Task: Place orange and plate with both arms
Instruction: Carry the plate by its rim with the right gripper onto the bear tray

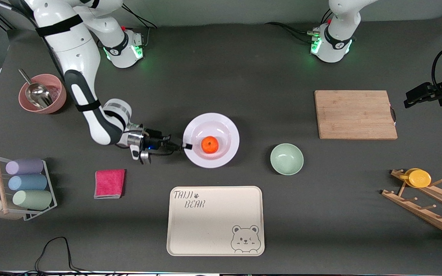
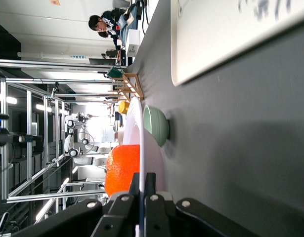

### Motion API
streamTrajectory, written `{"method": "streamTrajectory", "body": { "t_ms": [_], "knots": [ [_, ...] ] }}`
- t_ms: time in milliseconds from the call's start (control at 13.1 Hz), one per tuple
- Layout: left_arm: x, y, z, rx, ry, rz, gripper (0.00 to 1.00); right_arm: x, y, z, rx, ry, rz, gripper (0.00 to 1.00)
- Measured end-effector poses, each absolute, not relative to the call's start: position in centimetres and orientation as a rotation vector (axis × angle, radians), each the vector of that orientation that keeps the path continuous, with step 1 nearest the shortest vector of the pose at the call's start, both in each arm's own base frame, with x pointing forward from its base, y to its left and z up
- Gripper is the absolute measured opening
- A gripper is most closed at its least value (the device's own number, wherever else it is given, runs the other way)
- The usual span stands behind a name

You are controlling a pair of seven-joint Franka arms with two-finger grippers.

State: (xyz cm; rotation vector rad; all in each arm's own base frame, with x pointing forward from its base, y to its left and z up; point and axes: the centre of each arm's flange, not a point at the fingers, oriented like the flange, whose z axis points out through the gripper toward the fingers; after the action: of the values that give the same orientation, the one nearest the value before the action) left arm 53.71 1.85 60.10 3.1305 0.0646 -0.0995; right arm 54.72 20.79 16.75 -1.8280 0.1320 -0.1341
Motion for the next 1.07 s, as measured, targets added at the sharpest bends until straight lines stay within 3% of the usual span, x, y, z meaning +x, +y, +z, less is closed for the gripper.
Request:
{"method": "streamTrajectory", "body": {
  "t_ms": [229,610,839,1068],
  "knots": [
    [53.6,1.8,60.1,3.122,0.055,-0.099,1.00,62.4,19.1,17.6,-1.858,0.158,-0.147,0.05],
    [53.6,1.6,60.1,3.118,0.037,-0.101,1.00,70.4,20.0,14.6,-1.865,0.216,-0.155,0.05],
    [53.5,1.3,60.1,3.118,0.025,-0.099,1.00,74.1,20.7,13.8,-1.873,0.254,-0.189,0.05],
    [53.5,1.2,59.9,3.119,0.021,-0.103,1.00,75.6,21.1,12.7,-1.873,0.243,-0.219,0.05]
  ]
}}
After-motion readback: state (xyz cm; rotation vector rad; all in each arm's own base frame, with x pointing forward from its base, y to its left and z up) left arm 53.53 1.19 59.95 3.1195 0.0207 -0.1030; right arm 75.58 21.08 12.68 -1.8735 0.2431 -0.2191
